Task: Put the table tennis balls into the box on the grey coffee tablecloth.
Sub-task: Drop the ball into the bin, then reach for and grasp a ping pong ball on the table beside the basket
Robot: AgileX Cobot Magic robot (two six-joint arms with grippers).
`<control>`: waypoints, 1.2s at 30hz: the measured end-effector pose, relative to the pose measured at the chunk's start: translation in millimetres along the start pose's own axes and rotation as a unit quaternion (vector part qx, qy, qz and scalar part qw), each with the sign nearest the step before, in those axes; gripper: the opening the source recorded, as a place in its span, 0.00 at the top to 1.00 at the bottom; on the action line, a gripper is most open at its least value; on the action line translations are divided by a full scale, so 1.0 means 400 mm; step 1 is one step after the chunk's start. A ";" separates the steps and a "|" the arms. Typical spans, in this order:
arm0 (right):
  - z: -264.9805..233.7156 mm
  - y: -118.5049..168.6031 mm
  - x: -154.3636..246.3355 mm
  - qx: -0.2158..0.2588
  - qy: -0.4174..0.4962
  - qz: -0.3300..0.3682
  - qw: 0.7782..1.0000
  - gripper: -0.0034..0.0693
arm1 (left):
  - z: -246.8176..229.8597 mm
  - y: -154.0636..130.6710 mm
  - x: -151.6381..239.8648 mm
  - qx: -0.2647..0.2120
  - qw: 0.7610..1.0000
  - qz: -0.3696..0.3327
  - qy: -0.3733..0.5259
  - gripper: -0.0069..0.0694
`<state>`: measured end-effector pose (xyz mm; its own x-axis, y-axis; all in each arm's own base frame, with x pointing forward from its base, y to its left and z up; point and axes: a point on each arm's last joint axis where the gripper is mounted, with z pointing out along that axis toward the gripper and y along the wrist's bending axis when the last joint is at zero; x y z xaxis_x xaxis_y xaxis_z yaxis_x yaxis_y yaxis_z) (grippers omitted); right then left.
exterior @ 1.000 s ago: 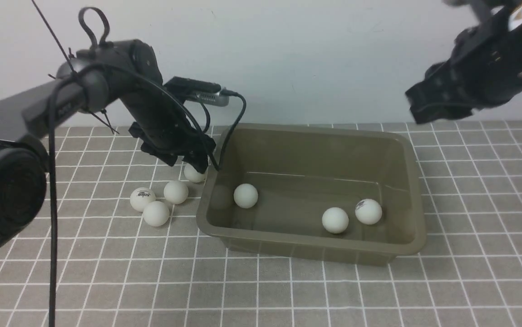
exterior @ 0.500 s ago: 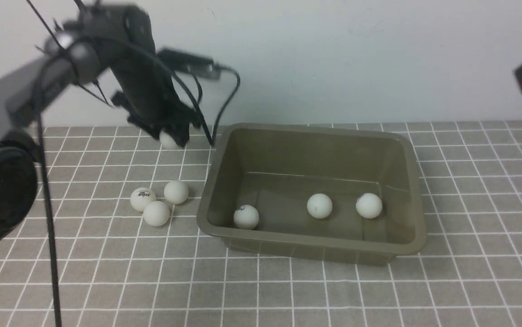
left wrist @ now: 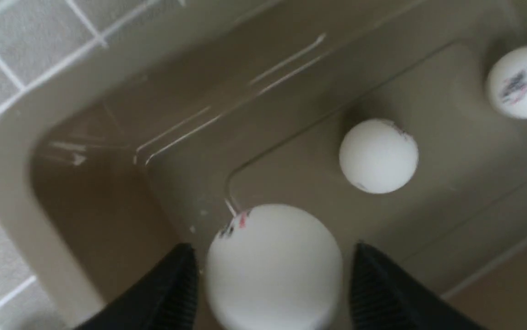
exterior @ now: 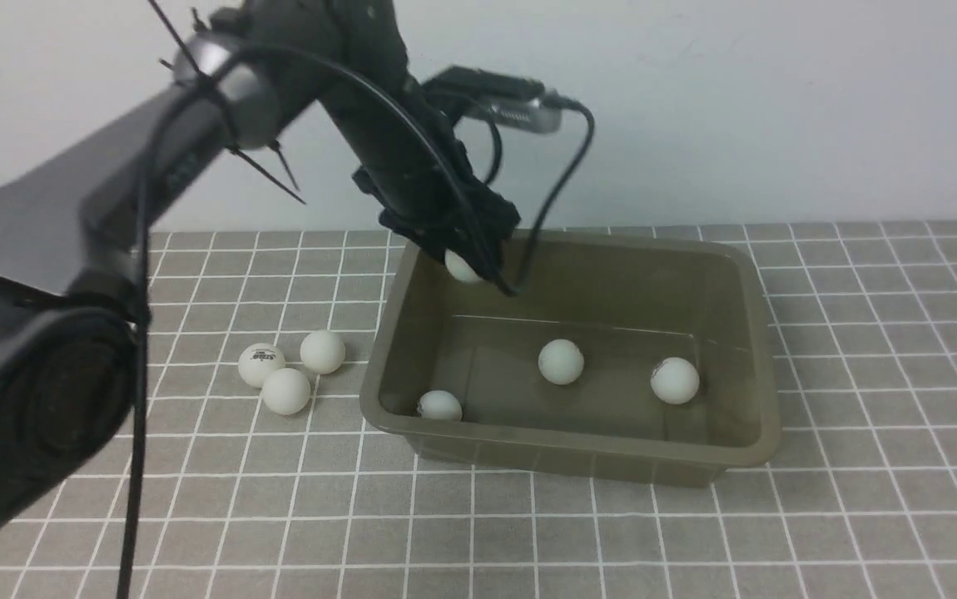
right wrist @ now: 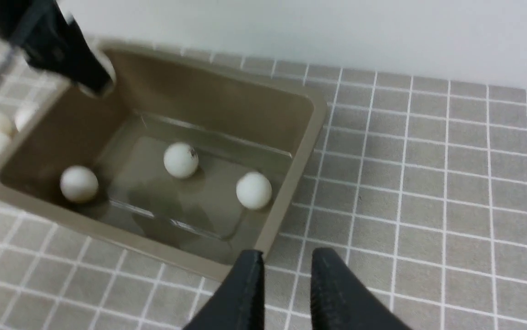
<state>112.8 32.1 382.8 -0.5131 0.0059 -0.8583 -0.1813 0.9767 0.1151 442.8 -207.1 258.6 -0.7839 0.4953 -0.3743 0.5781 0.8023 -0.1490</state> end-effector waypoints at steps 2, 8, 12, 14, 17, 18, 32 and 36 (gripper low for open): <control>-0.014 -0.004 0.012 0.000 -0.012 0.002 1.000 0.81 | -0.006 0.007 0.000 -0.024 1.000 -0.008 0.003 0.35; -0.051 -0.015 0.014 0.010 -0.055 -0.001 0.998 0.92 | -0.142 0.090 0.035 -0.105 0.993 -0.054 -0.019 0.77; -0.048 -0.016 0.016 0.012 -0.054 0.000 0.998 0.95 | -0.224 0.200 0.132 -0.123 0.985 -0.123 -0.006 0.91; -0.048 -0.016 0.016 0.012 -0.054 0.001 0.998 0.96 | -0.218 0.233 0.166 -0.124 0.981 -0.149 0.010 0.91; -0.048 -0.016 0.016 0.012 -0.055 0.001 0.998 0.96 | -0.152 0.303 0.259 -0.106 0.969 -0.209 0.073 0.90; -0.048 -0.016 0.016 0.012 -0.055 0.001 0.998 0.96 | -0.152 0.303 0.259 -0.106 0.969 -0.209 0.073 0.90; -0.048 -0.014 0.010 0.007 -0.068 0.012 0.998 0.96 | 0.025 0.353 0.282 -0.076 0.963 -0.242 0.086 0.23; -0.048 -0.014 0.010 0.008 -0.069 0.013 0.998 0.96 | 0.060 0.365 0.287 -0.078 0.961 -0.249 0.088 0.24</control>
<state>95.6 22.4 388.6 -0.3975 0.0586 -0.9157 -0.1567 0.9790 0.1307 442.6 -41.2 171.9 -0.9889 0.0740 -0.1289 0.0902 0.9881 -0.1247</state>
